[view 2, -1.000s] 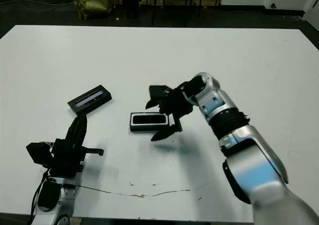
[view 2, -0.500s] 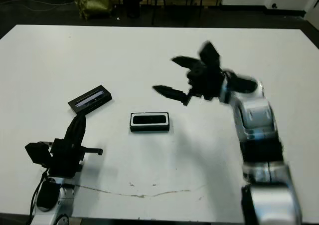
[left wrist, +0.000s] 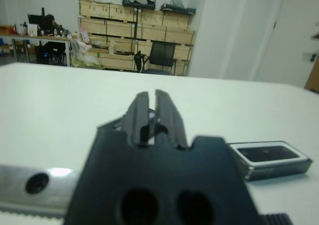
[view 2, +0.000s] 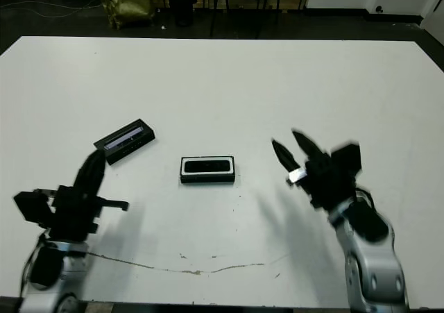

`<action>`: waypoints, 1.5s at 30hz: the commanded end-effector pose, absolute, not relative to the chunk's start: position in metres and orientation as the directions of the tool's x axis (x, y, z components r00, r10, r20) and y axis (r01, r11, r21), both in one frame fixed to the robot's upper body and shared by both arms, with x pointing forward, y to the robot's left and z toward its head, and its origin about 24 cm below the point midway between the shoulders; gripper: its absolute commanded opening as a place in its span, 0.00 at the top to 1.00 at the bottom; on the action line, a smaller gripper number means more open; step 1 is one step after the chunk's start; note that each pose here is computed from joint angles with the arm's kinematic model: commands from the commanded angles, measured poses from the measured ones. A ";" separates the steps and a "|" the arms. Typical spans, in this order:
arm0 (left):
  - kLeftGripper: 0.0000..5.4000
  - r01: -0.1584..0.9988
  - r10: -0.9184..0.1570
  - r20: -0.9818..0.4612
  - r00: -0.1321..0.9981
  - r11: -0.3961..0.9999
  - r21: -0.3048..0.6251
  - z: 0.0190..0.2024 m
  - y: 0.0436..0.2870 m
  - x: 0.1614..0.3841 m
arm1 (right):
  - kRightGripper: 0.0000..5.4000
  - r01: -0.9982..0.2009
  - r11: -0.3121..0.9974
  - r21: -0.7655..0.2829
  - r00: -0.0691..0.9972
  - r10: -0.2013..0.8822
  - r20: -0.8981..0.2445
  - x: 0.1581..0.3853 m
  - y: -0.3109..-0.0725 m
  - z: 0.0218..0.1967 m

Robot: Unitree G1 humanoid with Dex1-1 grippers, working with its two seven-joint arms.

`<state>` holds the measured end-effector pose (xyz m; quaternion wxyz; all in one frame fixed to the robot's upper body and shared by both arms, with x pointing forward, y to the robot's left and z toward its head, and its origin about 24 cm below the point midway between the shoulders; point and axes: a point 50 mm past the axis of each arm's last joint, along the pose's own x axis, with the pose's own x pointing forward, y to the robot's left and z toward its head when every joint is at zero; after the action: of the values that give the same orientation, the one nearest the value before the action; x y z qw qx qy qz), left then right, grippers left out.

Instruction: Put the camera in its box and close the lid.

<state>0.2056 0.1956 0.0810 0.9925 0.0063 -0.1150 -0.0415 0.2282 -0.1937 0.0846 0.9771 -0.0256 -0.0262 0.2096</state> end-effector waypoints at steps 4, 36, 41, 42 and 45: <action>1.00 0.076 -0.120 0.267 0.956 0.983 0.168 0.101 0.225 0.220 | 1.00 -0.350 0.936 -0.042 0.936 0.350 0.017 0.220 -0.196 0.064; 0.30 0.700 -0.665 -0.232 0.710 0.628 0.341 0.132 0.268 0.322 | 1.00 -0.299 0.954 -0.031 0.954 0.299 0.007 0.221 -0.190 0.053; 0.08 0.727 -0.681 -0.255 0.687 0.646 0.232 0.128 0.267 0.330 | 1.00 -0.297 0.955 -0.020 0.955 0.297 -0.004 0.221 -0.191 0.050; 0.03 0.731 -0.683 -0.262 0.681 0.653 0.199 0.127 0.268 0.331 | 1.00 -0.298 0.954 -0.021 0.955 0.297 -0.006 0.221 -0.191 0.050; 0.00 0.727 -0.675 -0.297 0.676 0.677 0.117 0.125 0.269 0.335 | 1.00 -0.301 0.953 -0.026 0.954 0.301 -0.001 0.221 -0.191 0.049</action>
<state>0.3332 0.2700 0.1292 0.9089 0.1298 0.0952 -0.3847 0.2226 -0.1892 0.0532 0.9884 -0.0097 -0.0110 0.1509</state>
